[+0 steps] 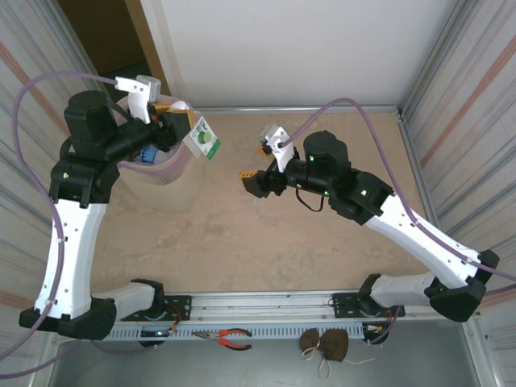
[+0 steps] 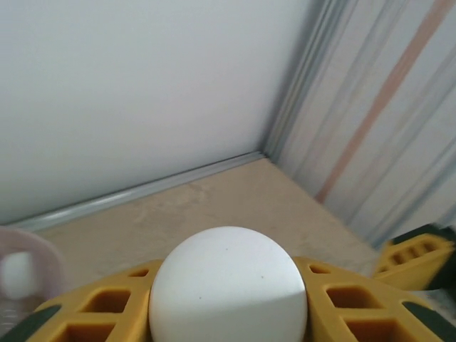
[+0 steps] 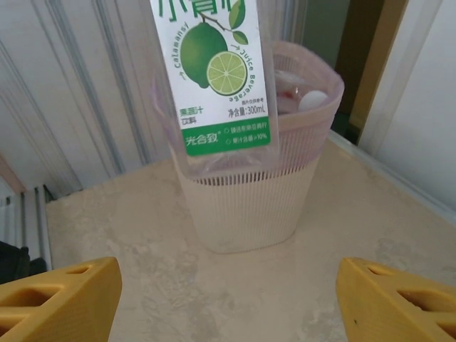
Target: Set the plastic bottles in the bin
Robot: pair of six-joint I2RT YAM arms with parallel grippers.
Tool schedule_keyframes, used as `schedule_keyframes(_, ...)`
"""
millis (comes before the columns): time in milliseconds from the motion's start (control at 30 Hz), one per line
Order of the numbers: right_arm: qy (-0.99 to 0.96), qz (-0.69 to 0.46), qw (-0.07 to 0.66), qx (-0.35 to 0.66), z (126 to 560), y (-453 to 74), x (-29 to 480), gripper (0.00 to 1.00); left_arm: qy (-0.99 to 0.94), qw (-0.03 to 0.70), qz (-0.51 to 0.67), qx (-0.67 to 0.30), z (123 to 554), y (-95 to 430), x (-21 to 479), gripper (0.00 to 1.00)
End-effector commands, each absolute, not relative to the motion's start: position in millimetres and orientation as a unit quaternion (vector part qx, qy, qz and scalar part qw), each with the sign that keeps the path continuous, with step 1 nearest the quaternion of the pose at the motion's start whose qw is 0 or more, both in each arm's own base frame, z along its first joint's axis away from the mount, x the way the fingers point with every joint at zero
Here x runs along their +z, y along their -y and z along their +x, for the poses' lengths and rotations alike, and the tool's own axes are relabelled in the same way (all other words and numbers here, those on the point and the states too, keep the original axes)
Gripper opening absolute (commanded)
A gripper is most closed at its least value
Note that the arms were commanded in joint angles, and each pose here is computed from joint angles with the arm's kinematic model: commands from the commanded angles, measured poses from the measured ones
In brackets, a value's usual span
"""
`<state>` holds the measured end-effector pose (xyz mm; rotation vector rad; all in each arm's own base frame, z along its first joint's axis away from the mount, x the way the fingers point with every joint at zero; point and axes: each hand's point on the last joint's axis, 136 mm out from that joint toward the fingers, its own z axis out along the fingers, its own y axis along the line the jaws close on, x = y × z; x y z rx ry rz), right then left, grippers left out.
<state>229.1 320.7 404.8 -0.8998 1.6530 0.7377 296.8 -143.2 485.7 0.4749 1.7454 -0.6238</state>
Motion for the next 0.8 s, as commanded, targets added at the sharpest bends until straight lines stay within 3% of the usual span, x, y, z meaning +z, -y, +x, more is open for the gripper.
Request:
schedule_keyframes(0,-0.704,-0.359,0.537,0.295,228.8,-304.6,406.4,0.78,-0.752,0.589,0.27,-0.125,302.7,118.6,479.9,0.28)
schedule_keyframes(400,-0.711,-0.353,0.538,0.283,225.4,-292.5,405.3,0.78,-0.721,0.574,0.353,0.16,350.6,65.3,463.4,0.31)
schedule_keyframes(567,-0.712,-0.353,0.538,0.283,226.7,-293.2,403.9,0.79,-0.715,0.558,0.362,0.214,369.0,43.1,432.4,0.35)
schedule_keyframes(767,-0.714,-0.356,0.531,0.285,228.1,-295.7,400.2,0.79,-0.724,0.549,0.365,0.203,379.3,28.3,401.6,0.36)
